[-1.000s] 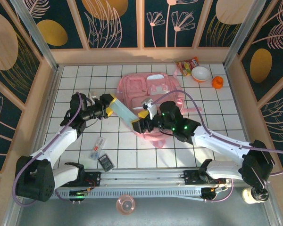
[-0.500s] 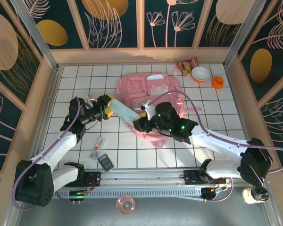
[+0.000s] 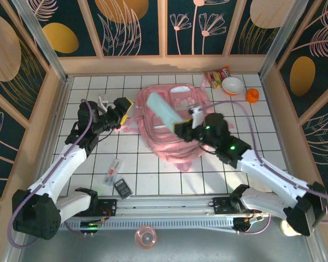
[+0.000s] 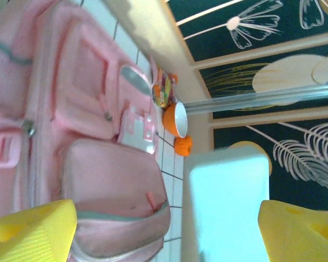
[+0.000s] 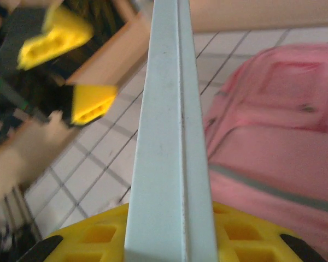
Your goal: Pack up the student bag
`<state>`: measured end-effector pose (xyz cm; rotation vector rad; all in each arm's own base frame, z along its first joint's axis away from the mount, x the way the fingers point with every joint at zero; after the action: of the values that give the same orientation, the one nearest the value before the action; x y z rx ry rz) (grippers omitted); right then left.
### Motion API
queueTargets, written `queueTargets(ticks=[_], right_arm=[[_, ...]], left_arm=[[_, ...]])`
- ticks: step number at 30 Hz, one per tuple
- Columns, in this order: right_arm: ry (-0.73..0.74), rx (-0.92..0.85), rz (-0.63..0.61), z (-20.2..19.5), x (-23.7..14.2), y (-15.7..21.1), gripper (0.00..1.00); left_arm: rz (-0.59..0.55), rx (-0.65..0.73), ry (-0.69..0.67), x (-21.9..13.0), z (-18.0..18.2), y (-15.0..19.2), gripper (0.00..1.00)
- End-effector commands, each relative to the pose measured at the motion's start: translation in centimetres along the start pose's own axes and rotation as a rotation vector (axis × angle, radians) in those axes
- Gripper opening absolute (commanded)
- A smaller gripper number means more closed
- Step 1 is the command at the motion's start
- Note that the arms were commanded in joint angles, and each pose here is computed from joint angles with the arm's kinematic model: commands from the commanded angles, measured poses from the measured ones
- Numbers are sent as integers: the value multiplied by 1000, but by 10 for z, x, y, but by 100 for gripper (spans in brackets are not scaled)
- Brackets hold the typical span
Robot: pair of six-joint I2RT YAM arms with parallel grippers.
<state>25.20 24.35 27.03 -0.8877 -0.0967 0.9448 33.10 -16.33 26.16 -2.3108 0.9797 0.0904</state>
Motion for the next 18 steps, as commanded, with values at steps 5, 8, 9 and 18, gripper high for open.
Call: queueTargets(ticks=[5,8,9,18], right_arm=[[107,304,-122,-63,-55,-58,12],[101,423,-138,-85,-70,-67,12],[98,462,-145,-92,-76,-69,12],[84,525,-155,-104,-89,-67,12]], left_arm=[[107,823,-20,39,-29,53,74],[227,1181,80,58,-40,99,75],[265,1292,118,63,-41,113,77],[417,1747,232,106,-25,156,86]])
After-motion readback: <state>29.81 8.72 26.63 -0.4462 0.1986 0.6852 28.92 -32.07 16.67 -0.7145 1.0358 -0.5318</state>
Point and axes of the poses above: each hand's point on the last joint's axis, 136 mm out from that joint toward the fingers, its own x axis out along the fingers, its own z axis along the line the jaws close on, y = z × x, the point moved 1 cm from there along -x, back along the fingers, and after that the axes turned 15 degrees about x, right-handed, at the moved point
